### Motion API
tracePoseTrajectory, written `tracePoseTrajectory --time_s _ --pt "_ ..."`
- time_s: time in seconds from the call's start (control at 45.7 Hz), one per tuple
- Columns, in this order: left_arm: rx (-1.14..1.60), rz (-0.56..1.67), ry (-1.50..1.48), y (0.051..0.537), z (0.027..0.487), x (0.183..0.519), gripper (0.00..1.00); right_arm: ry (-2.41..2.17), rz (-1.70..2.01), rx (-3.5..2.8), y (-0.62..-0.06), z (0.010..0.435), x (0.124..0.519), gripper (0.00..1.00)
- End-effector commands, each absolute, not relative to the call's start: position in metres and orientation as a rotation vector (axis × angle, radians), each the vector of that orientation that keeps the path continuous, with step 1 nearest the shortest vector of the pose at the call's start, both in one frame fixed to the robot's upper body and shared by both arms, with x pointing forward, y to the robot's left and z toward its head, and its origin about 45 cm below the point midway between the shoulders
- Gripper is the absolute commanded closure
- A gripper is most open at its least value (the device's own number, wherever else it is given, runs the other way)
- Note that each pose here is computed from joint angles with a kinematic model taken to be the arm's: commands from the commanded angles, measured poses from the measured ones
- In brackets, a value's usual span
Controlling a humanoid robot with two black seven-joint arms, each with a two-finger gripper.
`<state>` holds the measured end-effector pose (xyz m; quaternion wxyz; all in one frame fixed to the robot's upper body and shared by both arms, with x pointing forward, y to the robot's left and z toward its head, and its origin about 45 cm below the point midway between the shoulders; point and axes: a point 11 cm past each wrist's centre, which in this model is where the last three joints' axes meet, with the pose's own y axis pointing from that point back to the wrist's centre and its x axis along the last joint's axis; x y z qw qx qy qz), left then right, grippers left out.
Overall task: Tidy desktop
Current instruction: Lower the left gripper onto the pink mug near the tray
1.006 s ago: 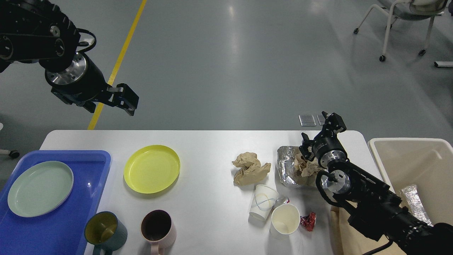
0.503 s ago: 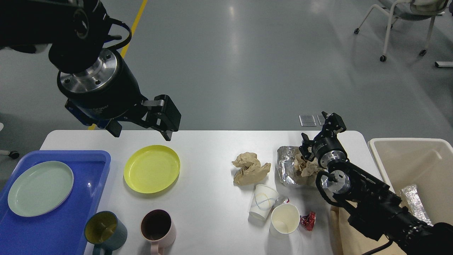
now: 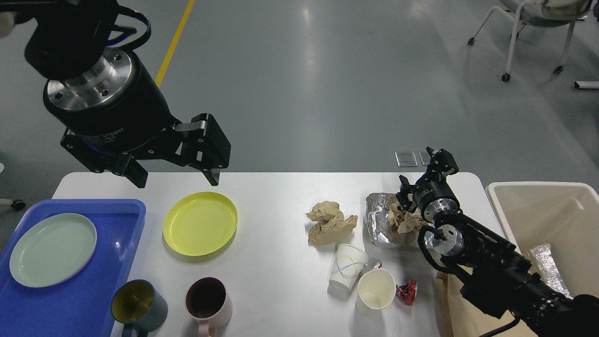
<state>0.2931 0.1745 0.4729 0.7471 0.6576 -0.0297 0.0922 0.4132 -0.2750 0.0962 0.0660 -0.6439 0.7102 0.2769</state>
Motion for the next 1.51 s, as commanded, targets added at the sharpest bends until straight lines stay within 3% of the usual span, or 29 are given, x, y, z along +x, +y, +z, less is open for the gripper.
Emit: tracePoseTrajectory --time_s 0.0,0.284,0.634,1.115,1.487 --pt "1.457 0.130 0.023 0.184 0.431 0.311 0.03 2.142 0.835 -1.943 -0.275 0.096 0.413 0.00" --pt "1.493 0.047 -0.017 0.201 0.345 0.340 0.03 2.142 0.837 -1.942 -0.275 0.096 0.413 0.00" --pt "1.525 -0.046 0.025 0.221 0.219 0.336 0.04 2.142 0.833 -1.944 -0.275 0.096 0.413 0.00" --pt "1.635 -0.295 -0.134 0.244 0.168 0.307 0.07 2.140 0.837 -1.942 -0.275 0.096 0.413 0.00" --pt "1.589 -0.220 -0.228 0.237 0.141 0.304 0.08 2.140 0.833 -1.943 -0.275 0.097 0.413 0.00"
